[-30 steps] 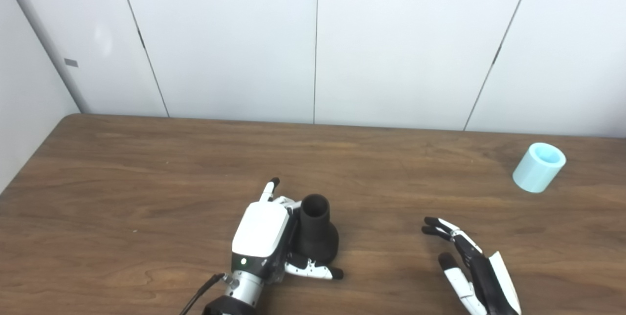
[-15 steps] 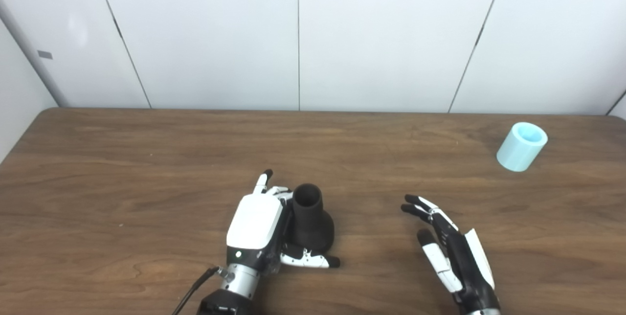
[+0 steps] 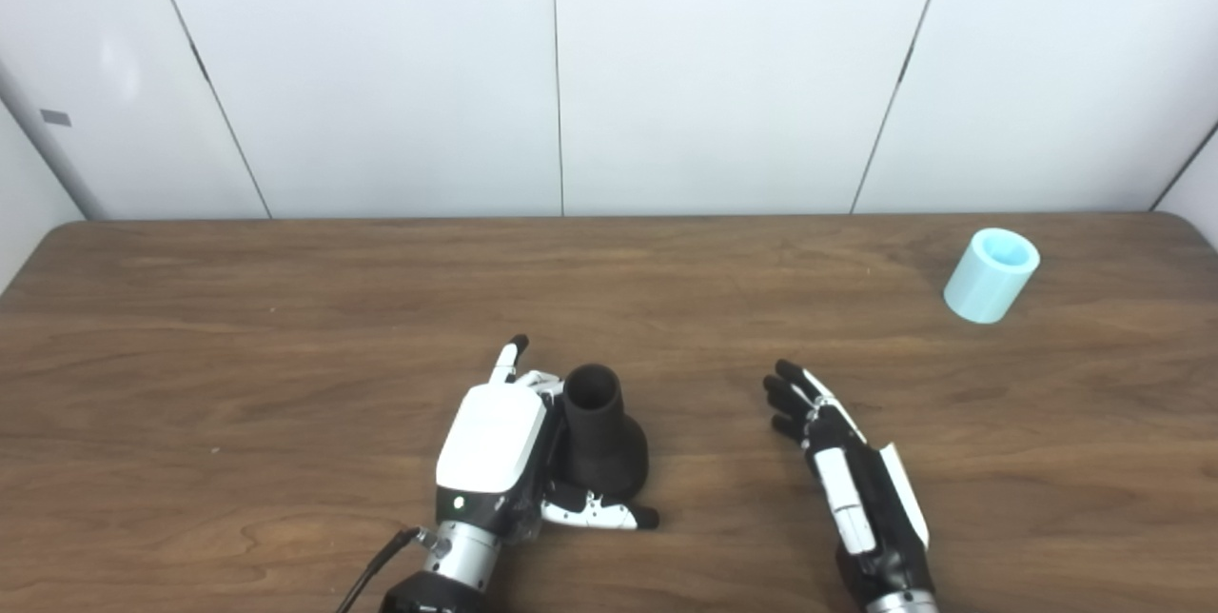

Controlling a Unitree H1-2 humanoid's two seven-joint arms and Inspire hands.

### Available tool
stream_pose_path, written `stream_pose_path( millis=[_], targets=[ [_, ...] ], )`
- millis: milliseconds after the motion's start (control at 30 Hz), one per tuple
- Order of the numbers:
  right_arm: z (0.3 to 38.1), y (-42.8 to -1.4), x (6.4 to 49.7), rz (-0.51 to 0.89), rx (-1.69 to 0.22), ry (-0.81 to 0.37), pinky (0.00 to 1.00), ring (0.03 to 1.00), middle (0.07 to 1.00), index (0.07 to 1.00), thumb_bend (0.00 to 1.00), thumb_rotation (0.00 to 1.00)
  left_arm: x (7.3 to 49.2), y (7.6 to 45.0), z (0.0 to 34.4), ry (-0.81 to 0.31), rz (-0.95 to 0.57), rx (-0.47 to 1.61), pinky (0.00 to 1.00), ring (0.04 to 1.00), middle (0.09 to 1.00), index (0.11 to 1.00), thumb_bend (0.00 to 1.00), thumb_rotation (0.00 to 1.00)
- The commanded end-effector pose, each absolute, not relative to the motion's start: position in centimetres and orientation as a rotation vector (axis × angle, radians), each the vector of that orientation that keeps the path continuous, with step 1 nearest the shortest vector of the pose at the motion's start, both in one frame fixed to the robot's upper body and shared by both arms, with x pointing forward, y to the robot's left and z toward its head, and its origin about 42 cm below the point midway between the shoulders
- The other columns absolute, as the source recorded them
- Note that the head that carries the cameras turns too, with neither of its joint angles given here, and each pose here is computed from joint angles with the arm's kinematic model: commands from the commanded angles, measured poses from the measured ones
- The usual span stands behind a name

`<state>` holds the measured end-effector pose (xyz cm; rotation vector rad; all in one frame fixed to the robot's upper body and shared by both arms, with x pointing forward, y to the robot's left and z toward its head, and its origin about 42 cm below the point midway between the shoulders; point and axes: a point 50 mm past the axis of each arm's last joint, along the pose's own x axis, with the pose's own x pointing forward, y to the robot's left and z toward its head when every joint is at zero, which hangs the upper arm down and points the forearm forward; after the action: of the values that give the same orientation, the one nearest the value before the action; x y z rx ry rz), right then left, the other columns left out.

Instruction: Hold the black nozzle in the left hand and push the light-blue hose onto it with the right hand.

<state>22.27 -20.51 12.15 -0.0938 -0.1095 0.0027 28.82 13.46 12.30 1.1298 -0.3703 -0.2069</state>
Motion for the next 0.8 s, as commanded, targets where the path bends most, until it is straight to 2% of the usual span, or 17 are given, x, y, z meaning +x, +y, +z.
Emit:
stream_pose_path(
  millis=[0,100,233,400,500,600,700,767],
  targets=[
    [14.3,-21.5,22.6,-0.007,-0.146,-0.181,0.86,0.878,0.865,0.886,0.52,0.89,28.4,12.8,11.1,-0.356,-0.270,1.123,1.00,0.699,0.480,0.489,0.53,0.00],
    [15.8,-22.8,23.2,-0.022,-0.198,-0.204,0.84,0.877,0.865,0.881,0.56,0.86,28.4,12.8,11.1,-0.355,-0.275,1.123,1.00,0.696,0.482,0.488,0.53,0.00],
    [18.4,-25.2,24.3,-0.061,-0.302,-0.218,0.88,0.886,0.865,0.881,0.58,0.85,28.5,12.8,11.1,-0.358,-0.285,1.130,1.00,0.704,0.477,0.491,0.53,0.00],
    [21.6,-28.6,26.2,-0.109,-0.454,-0.233,0.76,0.852,0.849,0.862,0.61,0.77,28.7,12.6,11.0,-0.363,-0.283,1.129,1.00,0.702,0.479,0.489,0.53,0.00],
    [23.3,-30.4,27.2,-0.118,-0.522,-0.225,0.84,0.865,0.850,0.855,0.64,0.73,28.6,12.5,10.9,-0.357,-0.288,1.136,1.00,0.701,0.478,0.489,0.53,0.00],
    [24.5,-31.9,28.1,-0.111,-0.570,-0.225,0.87,0.878,0.865,0.864,0.65,0.64,28.6,12.4,10.8,-0.358,-0.294,1.138,1.00,0.699,0.477,0.489,0.53,0.00],
    [25.8,-33.8,29.5,-0.101,-0.668,-0.235,0.78,0.848,0.858,0.867,0.70,0.54,28.5,12.4,10.9,-0.357,-0.309,1.130,1.00,0.698,0.478,0.490,0.53,0.00],
    [26.3,-34.7,30.3,-0.098,-0.720,-0.233,0.80,0.854,0.861,0.863,0.71,0.44,28.5,12.3,10.9,-0.357,-0.317,1.131,1.00,0.692,0.477,0.492,0.53,0.00]
  ],
)
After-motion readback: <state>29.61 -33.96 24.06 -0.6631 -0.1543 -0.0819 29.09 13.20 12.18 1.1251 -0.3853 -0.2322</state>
